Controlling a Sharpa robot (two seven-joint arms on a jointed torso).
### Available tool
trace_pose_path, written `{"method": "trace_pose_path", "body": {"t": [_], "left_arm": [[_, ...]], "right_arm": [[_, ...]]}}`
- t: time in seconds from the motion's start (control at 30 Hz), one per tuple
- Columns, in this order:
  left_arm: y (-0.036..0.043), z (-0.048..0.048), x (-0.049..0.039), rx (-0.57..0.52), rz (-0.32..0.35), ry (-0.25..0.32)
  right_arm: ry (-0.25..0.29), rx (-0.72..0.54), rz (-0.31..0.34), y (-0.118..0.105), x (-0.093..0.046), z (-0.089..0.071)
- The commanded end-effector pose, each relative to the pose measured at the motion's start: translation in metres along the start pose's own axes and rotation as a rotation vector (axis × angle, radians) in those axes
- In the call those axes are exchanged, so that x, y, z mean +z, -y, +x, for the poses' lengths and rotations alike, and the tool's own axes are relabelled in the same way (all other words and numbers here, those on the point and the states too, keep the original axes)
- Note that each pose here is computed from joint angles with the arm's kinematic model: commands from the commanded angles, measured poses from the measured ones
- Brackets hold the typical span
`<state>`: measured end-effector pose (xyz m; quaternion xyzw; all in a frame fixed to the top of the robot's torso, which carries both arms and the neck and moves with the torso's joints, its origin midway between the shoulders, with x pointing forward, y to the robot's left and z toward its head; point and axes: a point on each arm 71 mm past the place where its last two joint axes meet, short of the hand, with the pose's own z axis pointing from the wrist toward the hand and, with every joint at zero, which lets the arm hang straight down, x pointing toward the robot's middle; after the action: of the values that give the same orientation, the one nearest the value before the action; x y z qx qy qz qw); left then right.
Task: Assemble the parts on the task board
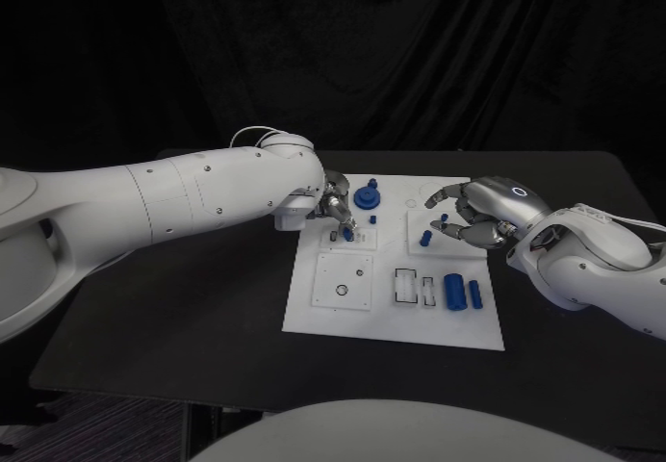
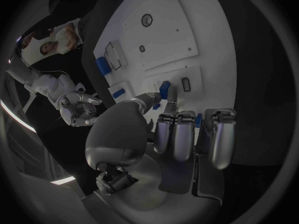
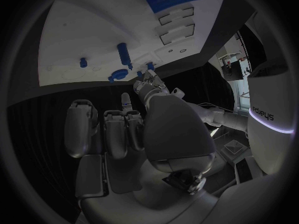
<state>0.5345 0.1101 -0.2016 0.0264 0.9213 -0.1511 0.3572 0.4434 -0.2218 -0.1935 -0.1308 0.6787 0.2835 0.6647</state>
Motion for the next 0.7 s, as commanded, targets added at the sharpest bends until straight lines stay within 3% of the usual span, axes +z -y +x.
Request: {"method": "trace_pose_path", "body": {"t": [0.03, 0.3, 0.7], "left_arm": [[-0.0016, 0.0021, 0.0004, -0.003, -0.017, 0.004], [-0.0010, 0.0032, -0.0012, -0.011, -0.017, 0.019], [-0.0010, 0.0053, -0.0082, -0.058, -0.018, 0.099]], "right_arm": [[-0.005, -0.002, 0.019, 0.0014, -0.0002, 0.0000], [-0.006, -0.002, 0.021, 0.0016, -0.0004, 0.0000], [-0.004, -0.002, 0.022, 0.0019, -0.0006, -0.0002]]}}
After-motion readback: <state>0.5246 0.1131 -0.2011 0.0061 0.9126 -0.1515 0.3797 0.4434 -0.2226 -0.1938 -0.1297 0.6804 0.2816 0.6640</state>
